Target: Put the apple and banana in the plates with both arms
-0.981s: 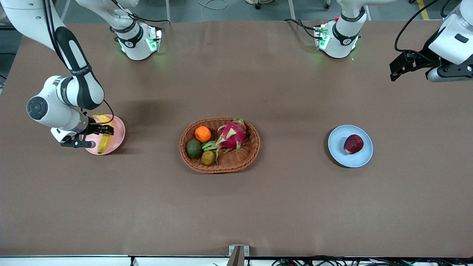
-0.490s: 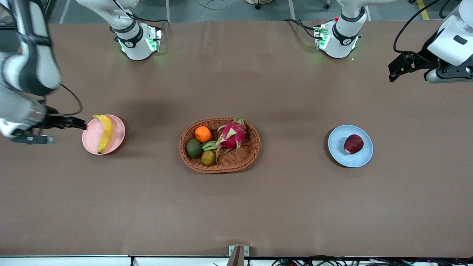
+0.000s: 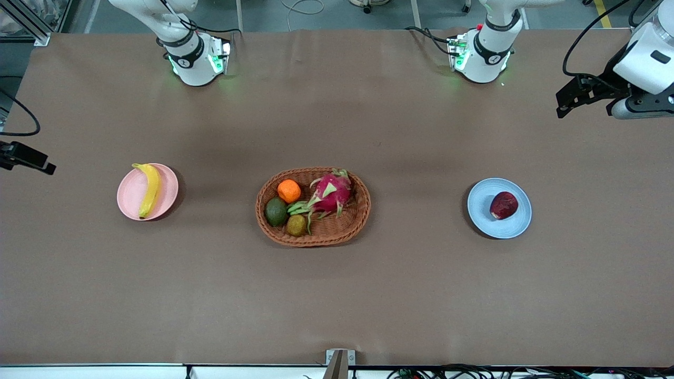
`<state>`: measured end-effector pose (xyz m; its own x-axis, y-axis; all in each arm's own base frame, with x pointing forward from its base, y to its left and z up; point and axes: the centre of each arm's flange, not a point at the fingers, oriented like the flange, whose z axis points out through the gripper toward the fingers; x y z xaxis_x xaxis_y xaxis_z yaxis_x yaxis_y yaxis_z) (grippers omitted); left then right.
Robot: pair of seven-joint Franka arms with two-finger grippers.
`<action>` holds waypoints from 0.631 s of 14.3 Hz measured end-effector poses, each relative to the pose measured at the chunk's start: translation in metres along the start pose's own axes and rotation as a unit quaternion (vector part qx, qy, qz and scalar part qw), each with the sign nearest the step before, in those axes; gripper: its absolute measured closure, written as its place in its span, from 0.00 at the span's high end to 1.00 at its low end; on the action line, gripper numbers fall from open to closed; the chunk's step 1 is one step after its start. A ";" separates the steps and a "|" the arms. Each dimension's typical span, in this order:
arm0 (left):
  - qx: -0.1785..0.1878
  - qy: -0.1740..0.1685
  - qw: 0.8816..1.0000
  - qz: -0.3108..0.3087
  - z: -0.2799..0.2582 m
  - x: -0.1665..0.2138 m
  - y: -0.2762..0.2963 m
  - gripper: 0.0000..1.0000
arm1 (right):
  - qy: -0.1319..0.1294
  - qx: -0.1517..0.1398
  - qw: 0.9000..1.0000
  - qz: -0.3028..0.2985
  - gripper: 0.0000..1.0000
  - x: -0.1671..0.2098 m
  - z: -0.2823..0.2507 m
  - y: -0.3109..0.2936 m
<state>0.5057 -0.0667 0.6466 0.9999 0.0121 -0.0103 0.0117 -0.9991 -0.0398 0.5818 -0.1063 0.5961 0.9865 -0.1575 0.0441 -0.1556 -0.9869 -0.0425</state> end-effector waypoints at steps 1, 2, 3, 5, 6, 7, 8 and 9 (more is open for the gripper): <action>-0.001 0.001 1.000 -0.001 0.000 0.000 -0.001 1.00 | 0.010 -0.001 1.000 -0.001 1.00 0.002 -0.009 -0.001; -0.001 0.001 1.000 -0.002 0.000 0.001 -0.002 1.00 | 0.019 -0.001 1.000 -0.002 1.00 0.004 -0.018 -0.001; -0.001 0.001 1.000 -0.002 0.000 0.001 -0.002 1.00 | 0.027 -0.001 1.000 -0.002 1.00 0.004 -0.026 -0.002; -0.002 0.002 1.000 -0.003 0.000 0.001 -0.003 1.00 | 0.037 -0.001 0.999 -0.004 1.00 0.005 -0.035 -0.005; -0.002 0.002 1.000 -0.005 0.000 0.001 -0.005 1.00 | 0.039 -0.001 0.999 -0.007 1.00 0.006 -0.036 -0.008; -0.002 0.002 1.000 -0.006 0.000 0.001 -0.006 1.00 | 0.039 -0.001 0.999 -0.011 1.00 0.006 -0.036 -0.013; -0.002 0.002 1.000 -0.006 0.000 0.001 -0.006 1.00 | 0.038 -0.005 0.999 -0.019 1.00 0.007 -0.035 -0.020; -0.002 0.002 1.000 -0.006 0.000 0.001 -0.007 1.00 | 0.038 -0.015 0.999 -0.028 1.00 0.007 -0.034 -0.029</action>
<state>0.5070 -0.0601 0.6468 0.9997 0.0246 -0.0066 0.0243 -0.9991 -0.0360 0.5916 -0.0800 0.6318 0.9874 -0.1022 0.1208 -0.1019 -0.9948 -0.0085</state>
